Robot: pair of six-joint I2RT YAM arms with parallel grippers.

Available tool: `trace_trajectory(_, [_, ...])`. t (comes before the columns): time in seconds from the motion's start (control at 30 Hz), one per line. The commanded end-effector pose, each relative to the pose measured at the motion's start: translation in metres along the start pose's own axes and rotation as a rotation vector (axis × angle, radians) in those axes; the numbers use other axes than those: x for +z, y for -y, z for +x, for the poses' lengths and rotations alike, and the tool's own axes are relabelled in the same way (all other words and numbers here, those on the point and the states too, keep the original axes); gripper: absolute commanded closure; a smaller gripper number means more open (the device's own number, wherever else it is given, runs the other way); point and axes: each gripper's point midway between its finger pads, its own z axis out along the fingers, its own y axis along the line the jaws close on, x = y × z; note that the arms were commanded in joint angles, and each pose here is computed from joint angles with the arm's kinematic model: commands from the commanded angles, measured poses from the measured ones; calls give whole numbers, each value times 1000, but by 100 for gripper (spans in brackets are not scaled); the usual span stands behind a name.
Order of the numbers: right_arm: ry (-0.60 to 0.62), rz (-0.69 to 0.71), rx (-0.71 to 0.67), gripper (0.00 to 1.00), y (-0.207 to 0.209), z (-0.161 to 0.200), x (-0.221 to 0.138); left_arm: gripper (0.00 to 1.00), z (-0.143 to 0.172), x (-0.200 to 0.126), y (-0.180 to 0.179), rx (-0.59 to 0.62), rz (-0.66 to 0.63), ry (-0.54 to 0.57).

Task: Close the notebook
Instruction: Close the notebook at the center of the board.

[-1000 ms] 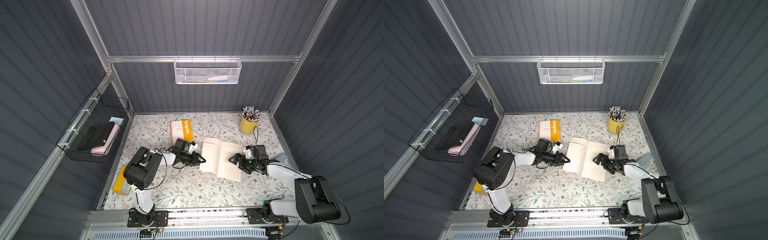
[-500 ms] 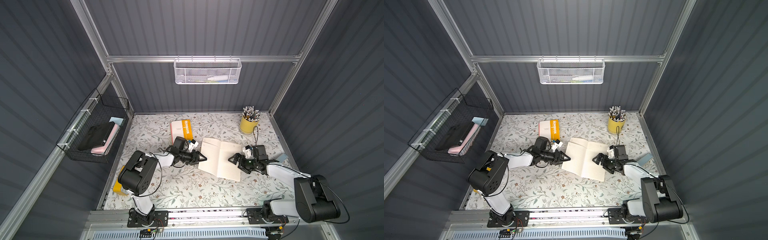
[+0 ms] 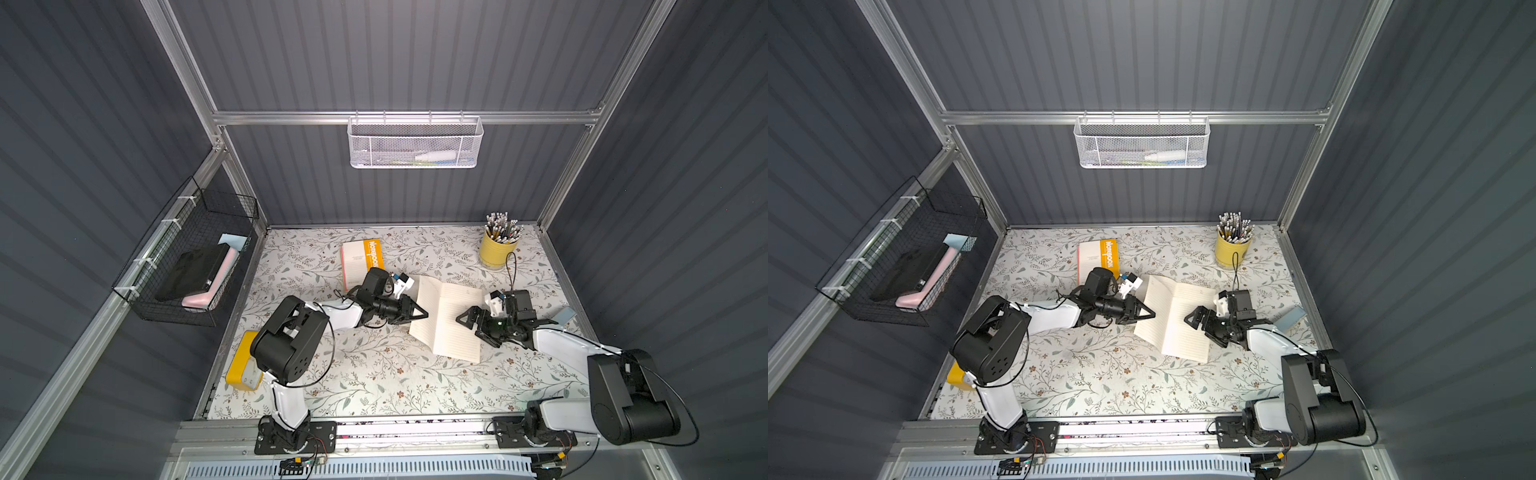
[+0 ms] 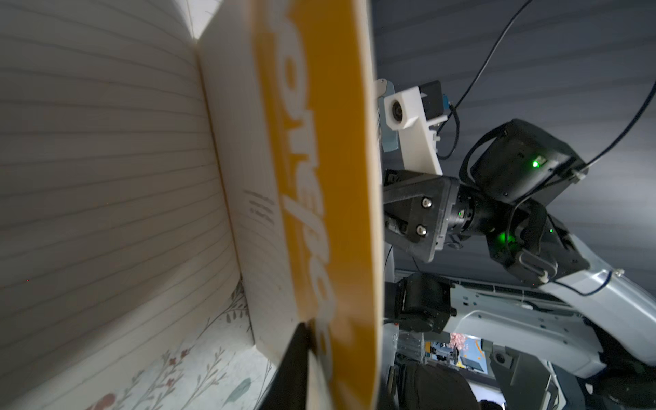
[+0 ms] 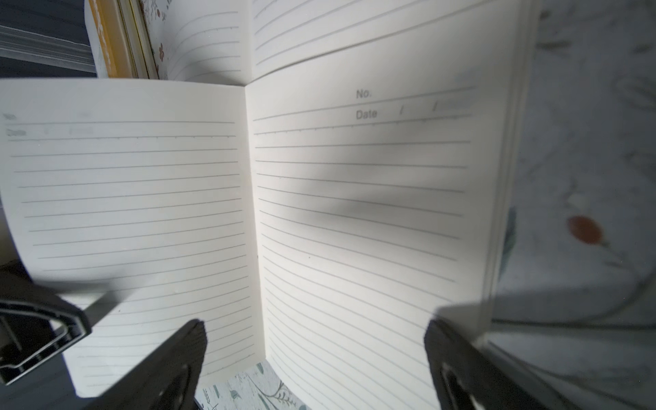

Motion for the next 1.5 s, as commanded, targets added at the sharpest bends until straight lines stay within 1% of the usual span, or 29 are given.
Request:
trace_trajectory(0.0, [-61,24,40,1,9,19,1,98,-8,1,2,23,-28,11])
trace_trajectory(0.03, [-53,26,35,1,8,17,-1,100,-8,0,3,27,-36,12])
trace_trajectory(0.13, [-9,39,11,1,3,8,-9,100,-11,-4,12,56,-44,22])
trace_trajectory(0.27, [49,39,-26,1,-11,-9,-22,100,-15,-15,32,117,-48,40])
trace_trajectory(0.37, [63,18,-49,1,-24,-17,-25,100,-18,-31,41,173,-126,66])
trace_trajectory(0.43, [52,9,-61,1,-32,-19,-22,100,-19,-44,42,182,-174,88])
trace_trajectory(0.53, [32,-11,-80,1,-46,-18,-14,100,-18,-64,38,160,-210,123])
trace_trajectory(0.7, [-7,-80,-129,1,-84,-8,6,100,-8,-102,24,93,-251,167])
trace_trajectory(0.83, [-64,-125,-162,1,-114,7,26,100,1,-126,24,76,-283,192])
trace_trajectory(0.9, [-77,-173,-187,1,-134,12,35,100,7,-135,24,60,-303,201])
trace_trajectory(1.07, [-129,-223,-225,1,-164,27,55,100,19,-145,22,31,-328,188])
trace_trajectory(1.17, [-162,-249,-232,1,-175,36,65,100,25,-148,19,13,-350,179])
trace_trajectory(1.47, [-222,-252,-224,1,-171,57,90,100,32,-160,7,-57,-436,163])
